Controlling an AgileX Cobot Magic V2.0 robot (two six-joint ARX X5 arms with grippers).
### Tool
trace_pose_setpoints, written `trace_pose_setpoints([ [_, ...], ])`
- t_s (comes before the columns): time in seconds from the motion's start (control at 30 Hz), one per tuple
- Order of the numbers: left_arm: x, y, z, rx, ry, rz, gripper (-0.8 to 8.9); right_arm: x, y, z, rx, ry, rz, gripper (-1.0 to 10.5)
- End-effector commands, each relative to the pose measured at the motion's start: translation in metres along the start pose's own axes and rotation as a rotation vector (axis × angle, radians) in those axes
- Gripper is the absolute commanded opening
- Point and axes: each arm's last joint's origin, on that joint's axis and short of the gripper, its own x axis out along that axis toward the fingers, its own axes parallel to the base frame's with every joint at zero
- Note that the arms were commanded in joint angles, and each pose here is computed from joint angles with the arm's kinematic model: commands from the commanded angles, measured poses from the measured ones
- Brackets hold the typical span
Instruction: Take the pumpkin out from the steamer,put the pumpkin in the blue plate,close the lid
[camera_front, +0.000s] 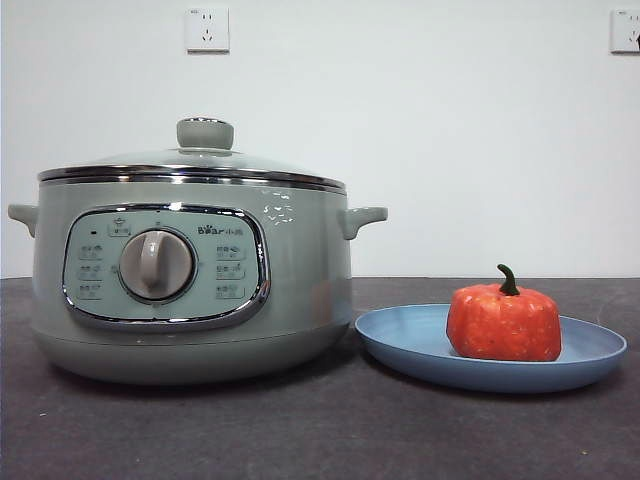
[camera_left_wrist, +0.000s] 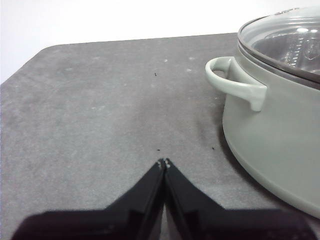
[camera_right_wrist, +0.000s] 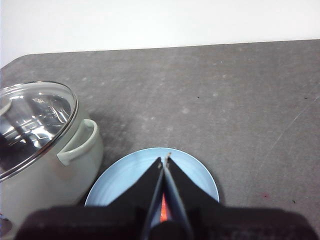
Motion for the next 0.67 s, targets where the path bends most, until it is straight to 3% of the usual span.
trace_pose_setpoints([
  [0.03, 0.0011, 0.0002, -0.0047, 0.003, 0.023, 0.002, -0.03, 0.0004, -0.0001, -0.0004, 0.01, -0.002, -0.003, 0.0],
  [0.53, 0.0011, 0.0001, -0.0047, 0.003, 0.023, 0.002, -0.03, 0.0004, -0.0001, -0.0004, 0.01, -0.002, -0.003, 0.0],
  [0.67, 0.0011, 0.0001, -0.0047, 0.003, 0.023, 0.002, -0.03, -0.0095, -0.0041, -0.0029, -0.077, -0.021, -0.039, 0.0],
])
